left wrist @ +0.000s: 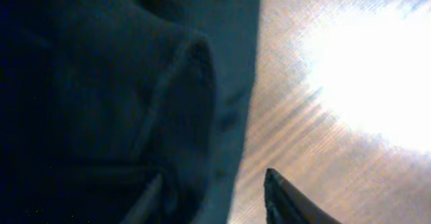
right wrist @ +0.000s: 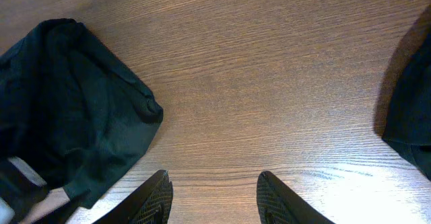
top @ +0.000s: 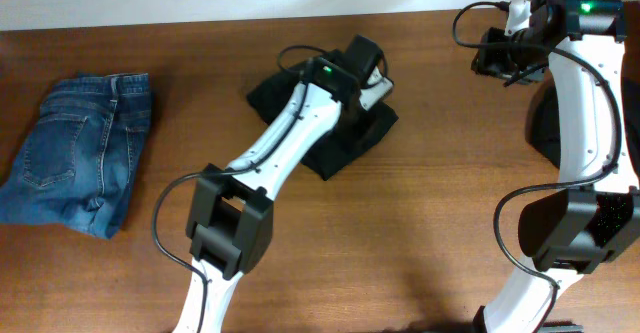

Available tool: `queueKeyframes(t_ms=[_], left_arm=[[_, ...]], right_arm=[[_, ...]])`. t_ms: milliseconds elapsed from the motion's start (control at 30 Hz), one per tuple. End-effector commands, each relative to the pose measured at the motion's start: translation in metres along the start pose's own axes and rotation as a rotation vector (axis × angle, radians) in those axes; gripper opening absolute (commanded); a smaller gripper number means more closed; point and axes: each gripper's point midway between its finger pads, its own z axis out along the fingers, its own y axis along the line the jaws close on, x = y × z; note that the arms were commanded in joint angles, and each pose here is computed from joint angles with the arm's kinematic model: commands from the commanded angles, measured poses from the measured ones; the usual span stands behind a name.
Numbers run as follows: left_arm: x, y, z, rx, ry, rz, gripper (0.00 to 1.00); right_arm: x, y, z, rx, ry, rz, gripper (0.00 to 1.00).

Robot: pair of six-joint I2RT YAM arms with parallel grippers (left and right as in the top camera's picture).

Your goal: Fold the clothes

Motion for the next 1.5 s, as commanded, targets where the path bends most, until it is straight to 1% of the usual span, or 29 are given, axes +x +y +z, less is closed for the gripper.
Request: queueKeyframes(t_ms=[0, 100, 133, 300, 333, 367, 400, 467, 500, 533, 600, 700, 733, 800, 933, 1033, 1133, 1167, 1233, 1300, 1400, 1467], left_arm=[[-0.001, 0.001, -0.005, -0.057, 0.014, 0.029, 0.36], [-0.009, 0.028, -0.032, -0.199, -0.017, 0.001, 0.36], [-0.016, 0.040, -0.048, -0.252, -0.047, -0.009, 0.36], [-0.041, 0.085, -0.127, -0.393, -0.214, -0.084, 0.39], [-0.044, 0.096, -0.141, -0.411, -0.246, -0.106, 0.43], [-0.046, 0.107, -0.153, -0.425, -0.276, -0.128, 0.50], [-0.047, 0.119, -0.162, -0.440, -0.299, -0.152, 0.52], [-0.045, 0.145, -0.172, -0.461, -0.331, -0.201, 0.54], [-0.043, 0.159, -0.171, -0.443, -0.345, -0.241, 0.60], [-0.042, 0.164, -0.169, -0.421, -0.350, -0.249, 0.61], [-0.038, 0.174, -0.158, -0.334, -0.357, -0.271, 0.62], [-0.034, 0.176, -0.137, -0.192, -0.351, -0.288, 0.62], [-0.033, 0.177, -0.131, -0.170, -0.348, -0.291, 0.62], [-0.035, 0.182, -0.119, -0.170, -0.343, -0.277, 0.66], [-0.040, 0.184, -0.091, -0.168, -0.324, -0.226, 0.66], [-0.038, 0.171, -0.062, -0.125, -0.275, -0.214, 0.66], [-0.027, 0.142, -0.023, -0.049, -0.172, -0.192, 0.64], [-0.020, 0.130, -0.009, -0.017, -0.123, -0.186, 0.59], [0.001, 0.101, 0.019, 0.061, -0.003, -0.176, 0.53], [0.024, 0.078, 0.045, 0.101, 0.120, -0.164, 0.50], [0.054, 0.057, 0.080, 0.108, 0.267, -0.140, 0.48], [0.067, 0.053, 0.096, 0.084, 0.331, -0.122, 0.47]], right_arm=[[-0.005, 0.005, -0.014, -0.018, -0.038, -0.014, 0.46], [-0.005, 0.004, -0.014, -0.010, -0.037, -0.034, 0.46], [-0.005, 0.003, -0.014, -0.006, -0.038, -0.034, 0.46], [-0.005, 0.003, -0.014, -0.007, -0.037, -0.034, 0.47], [-0.005, 0.003, -0.014, -0.006, -0.036, -0.034, 0.47], [-0.004, 0.003, -0.014, -0.006, -0.034, -0.034, 0.47], [-0.004, 0.003, -0.014, -0.006, -0.032, -0.033, 0.47], [-0.003, 0.003, -0.014, -0.006, -0.028, -0.033, 0.47], [-0.002, 0.003, -0.014, -0.006, -0.026, -0.032, 0.47], [-0.002, 0.003, -0.014, -0.006, -0.025, -0.032, 0.47], [-0.002, 0.003, -0.013, -0.006, -0.023, -0.032, 0.47], [-0.001, 0.003, -0.010, -0.010, -0.014, -0.030, 0.47], [0.000, 0.003, -0.009, -0.013, -0.008, -0.029, 0.48], [0.001, 0.004, -0.004, -0.019, 0.005, -0.027, 0.47], [0.003, 0.006, 0.003, -0.026, 0.023, -0.028, 0.47], [0.004, 0.006, 0.004, -0.026, 0.026, -0.030, 0.48], [0.004, 0.006, 0.004, -0.026, 0.026, -0.029, 0.47], [0.004, 0.006, 0.004, -0.026, 0.026, -0.029, 0.47], [0.004, 0.006, 0.004, -0.026, 0.026, -0.029, 0.47], [0.004, 0.006, 0.004, -0.026, 0.026, -0.030, 0.47], [0.004, 0.006, 0.004, -0.026, 0.026, -0.030, 0.47], [0.004, 0.006, 0.004, -0.026, 0.026, -0.030, 0.48]])
